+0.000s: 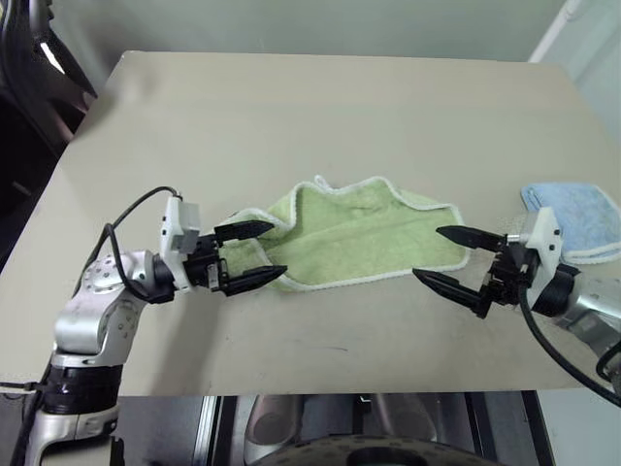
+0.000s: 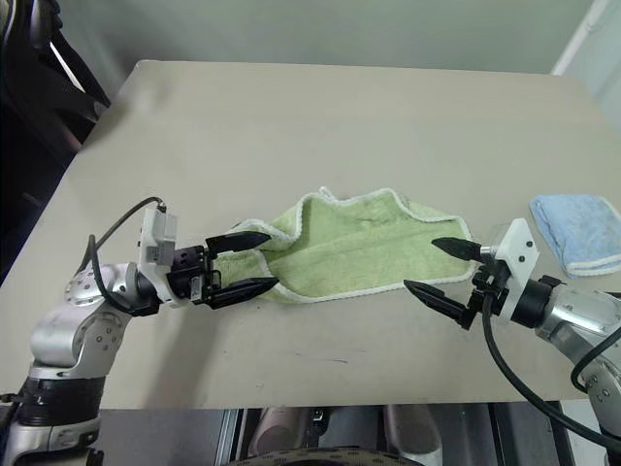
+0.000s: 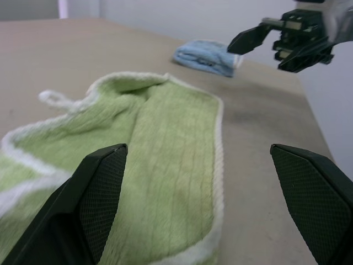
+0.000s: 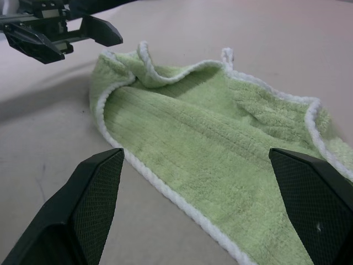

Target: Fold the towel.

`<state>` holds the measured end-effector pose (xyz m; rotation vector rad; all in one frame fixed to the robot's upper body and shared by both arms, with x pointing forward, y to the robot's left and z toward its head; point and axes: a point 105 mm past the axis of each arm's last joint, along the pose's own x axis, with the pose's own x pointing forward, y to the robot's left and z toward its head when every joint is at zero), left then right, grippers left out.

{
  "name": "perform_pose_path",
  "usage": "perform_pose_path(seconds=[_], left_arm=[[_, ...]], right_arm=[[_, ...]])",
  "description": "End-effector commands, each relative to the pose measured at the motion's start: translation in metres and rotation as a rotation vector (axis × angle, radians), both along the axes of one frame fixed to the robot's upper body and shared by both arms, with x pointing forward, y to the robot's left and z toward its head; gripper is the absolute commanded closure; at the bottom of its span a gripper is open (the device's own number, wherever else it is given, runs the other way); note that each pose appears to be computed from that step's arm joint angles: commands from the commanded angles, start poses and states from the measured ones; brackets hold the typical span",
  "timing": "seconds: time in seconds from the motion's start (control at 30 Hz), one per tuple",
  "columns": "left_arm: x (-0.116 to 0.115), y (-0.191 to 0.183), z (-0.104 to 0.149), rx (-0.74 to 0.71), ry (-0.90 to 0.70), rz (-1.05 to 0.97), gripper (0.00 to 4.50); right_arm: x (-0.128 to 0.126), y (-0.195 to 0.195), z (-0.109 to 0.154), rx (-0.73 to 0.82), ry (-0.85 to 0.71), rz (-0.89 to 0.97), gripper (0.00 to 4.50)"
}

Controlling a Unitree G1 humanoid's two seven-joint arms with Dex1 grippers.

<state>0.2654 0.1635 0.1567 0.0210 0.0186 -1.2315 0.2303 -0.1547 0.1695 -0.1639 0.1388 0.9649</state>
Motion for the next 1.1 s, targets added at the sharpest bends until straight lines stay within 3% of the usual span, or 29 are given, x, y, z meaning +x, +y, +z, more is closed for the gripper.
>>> perform_pose_path(seconds=[0.03, 0.63, 0.93, 1.1], left_arm=[[0.002, -0.001, 0.002, -0.009, -0.035, -0.017, 0.0], [-0.003, -0.011, 0.002, -0.034, -0.056, -0.01, 0.0], [-0.008, -0.021, 0.012, -0.053, -0.066, 0.039, 0.0], [-0.008, -0.022, 0.016, -0.058, -0.074, 0.065, 0.0]], right_arm=[[-0.003, -0.004, 0.008, -0.013, -0.042, -0.015, 0.05], [0.015, -0.017, 0.017, -0.021, -0.086, -0.058, 0.05], [0.085, -0.003, 0.016, -0.026, -0.134, -0.125, 0.05], [0.103, 0.014, 0.009, -0.045, -0.112, -0.064, 0.05]])
